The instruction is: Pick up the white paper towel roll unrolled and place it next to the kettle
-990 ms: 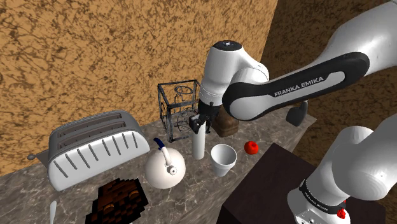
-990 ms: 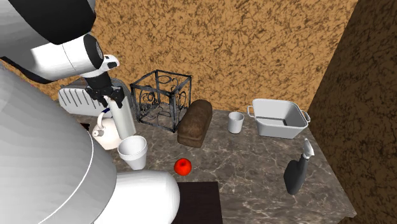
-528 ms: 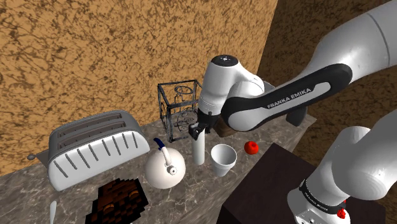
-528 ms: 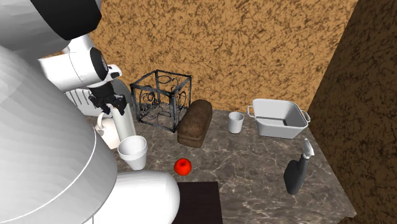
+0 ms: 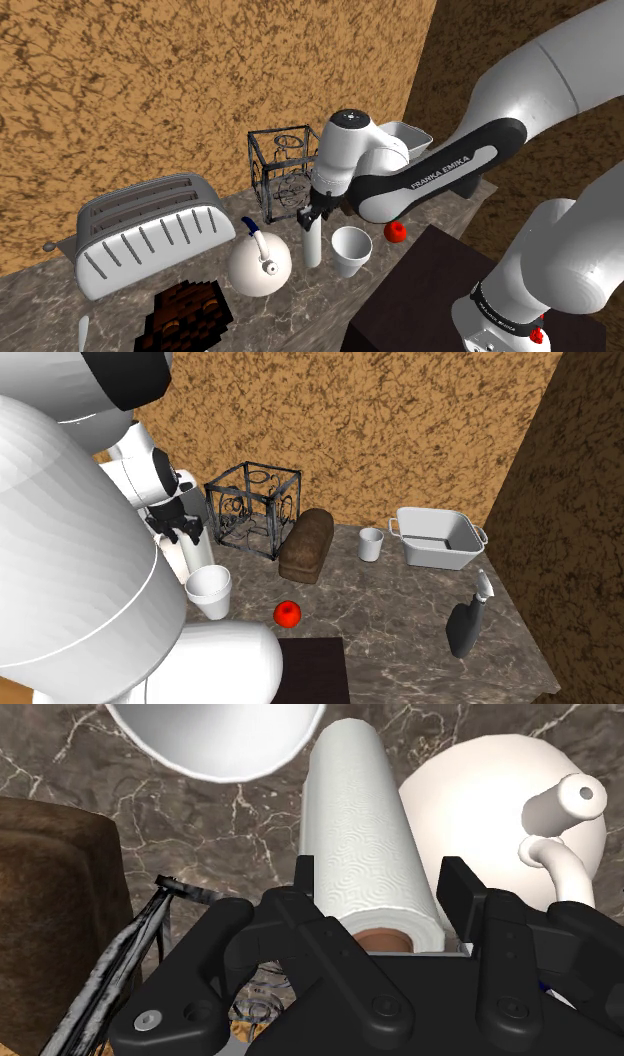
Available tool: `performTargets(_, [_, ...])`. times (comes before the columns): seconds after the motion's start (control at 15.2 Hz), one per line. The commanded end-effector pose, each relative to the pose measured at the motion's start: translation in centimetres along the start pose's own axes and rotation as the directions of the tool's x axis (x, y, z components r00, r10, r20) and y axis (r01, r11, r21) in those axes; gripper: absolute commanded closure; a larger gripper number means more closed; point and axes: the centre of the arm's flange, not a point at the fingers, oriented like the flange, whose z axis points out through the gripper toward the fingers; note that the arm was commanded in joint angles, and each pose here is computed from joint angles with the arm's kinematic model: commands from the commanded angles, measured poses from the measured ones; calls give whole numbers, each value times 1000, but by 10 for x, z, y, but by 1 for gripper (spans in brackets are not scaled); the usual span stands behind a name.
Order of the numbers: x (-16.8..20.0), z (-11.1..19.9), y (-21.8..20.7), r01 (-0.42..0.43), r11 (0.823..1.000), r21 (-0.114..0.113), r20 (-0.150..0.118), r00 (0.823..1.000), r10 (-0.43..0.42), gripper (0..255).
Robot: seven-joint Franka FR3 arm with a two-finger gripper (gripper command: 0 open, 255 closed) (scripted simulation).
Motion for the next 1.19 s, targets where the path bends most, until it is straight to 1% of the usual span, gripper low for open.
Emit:
performTargets(0.0, [-1,5,0,0,1000,0,0,1000,0,255])
performTargets(0.46, [-1,5,0,0,1000,0,0,1000,0,255])
performTargets(0.53, [-1,5,0,0,1000,0,0,1000,0,0])
performTargets(0.86, [-1,5,0,0,1000,0,0,1000,0,0])
performTargets(1.12, [-1,-45,0,0,1000,0,0,1000,0,0])
